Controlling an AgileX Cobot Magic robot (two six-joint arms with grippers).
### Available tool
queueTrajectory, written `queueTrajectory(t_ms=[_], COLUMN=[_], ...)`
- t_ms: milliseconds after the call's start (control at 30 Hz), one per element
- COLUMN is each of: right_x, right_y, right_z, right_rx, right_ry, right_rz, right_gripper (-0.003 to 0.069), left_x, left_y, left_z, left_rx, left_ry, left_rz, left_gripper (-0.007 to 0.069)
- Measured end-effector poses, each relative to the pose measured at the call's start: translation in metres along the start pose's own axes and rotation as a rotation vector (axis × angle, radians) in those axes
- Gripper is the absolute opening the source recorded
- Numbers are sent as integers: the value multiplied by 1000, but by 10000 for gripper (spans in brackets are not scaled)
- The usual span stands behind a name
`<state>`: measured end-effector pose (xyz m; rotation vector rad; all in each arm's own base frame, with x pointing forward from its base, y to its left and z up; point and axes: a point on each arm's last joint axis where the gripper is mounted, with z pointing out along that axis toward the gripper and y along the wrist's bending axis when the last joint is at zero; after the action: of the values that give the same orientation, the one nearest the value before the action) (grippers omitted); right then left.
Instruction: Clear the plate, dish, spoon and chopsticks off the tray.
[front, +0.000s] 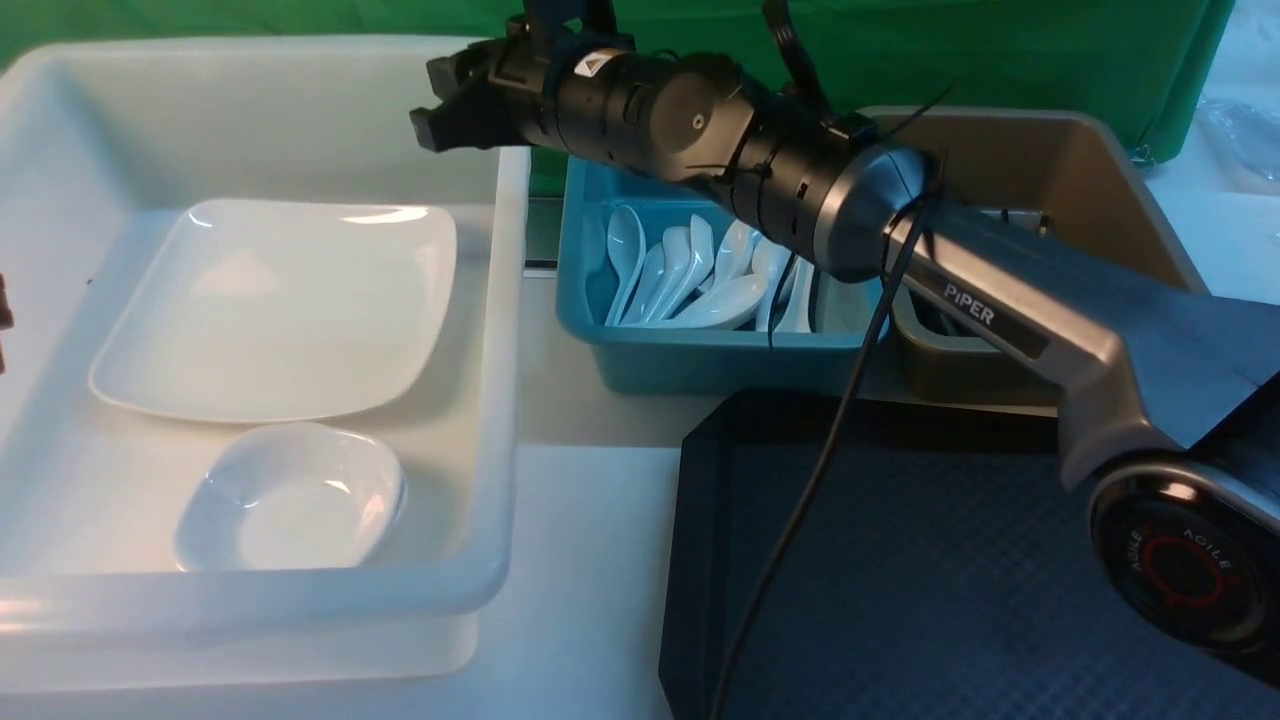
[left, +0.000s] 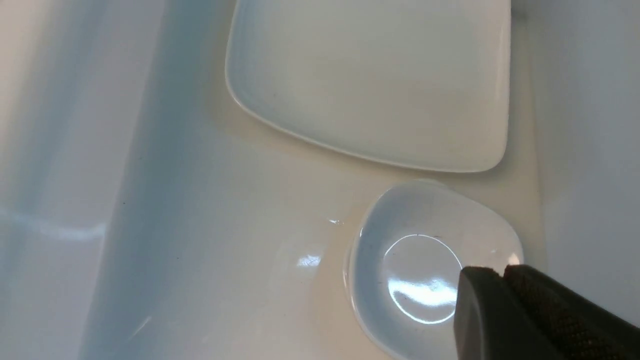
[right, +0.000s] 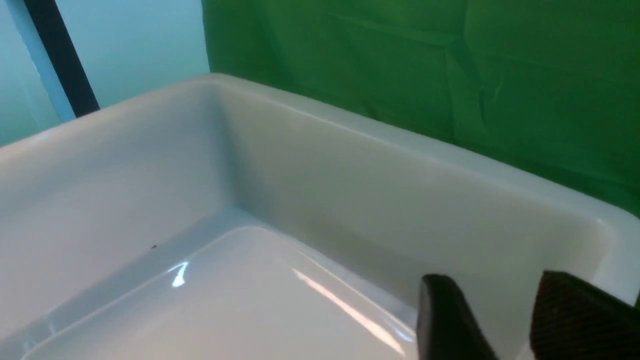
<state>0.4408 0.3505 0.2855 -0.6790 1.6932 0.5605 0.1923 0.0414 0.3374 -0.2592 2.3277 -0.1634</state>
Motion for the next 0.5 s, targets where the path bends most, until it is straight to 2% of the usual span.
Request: queueTrajectory(t_ms=[133,200,267,367,500], right_x=[-13,-36,-51,-74,-112], right_y=[5,9,7,-4,-45], right_z=[-13,-38,-57,-89,-164], right_rx=[-60,-126,-134,-47,214], right_ry=[56,126,184,261,399], right_rz=[-49,-100,-112,-113,-109], right_gripper=[178,82,45,31,29], left_x=[0,-1,-1,-1,-3], left_y=[1,2,3,1,-12], left_z=[3,9,13,15,16], left_rx=[0,2,13,39,138], left_ry=[8,30,42,47,24], left_rz=[-3,4,12,33,116], left_gripper=[17,17,17,17,17])
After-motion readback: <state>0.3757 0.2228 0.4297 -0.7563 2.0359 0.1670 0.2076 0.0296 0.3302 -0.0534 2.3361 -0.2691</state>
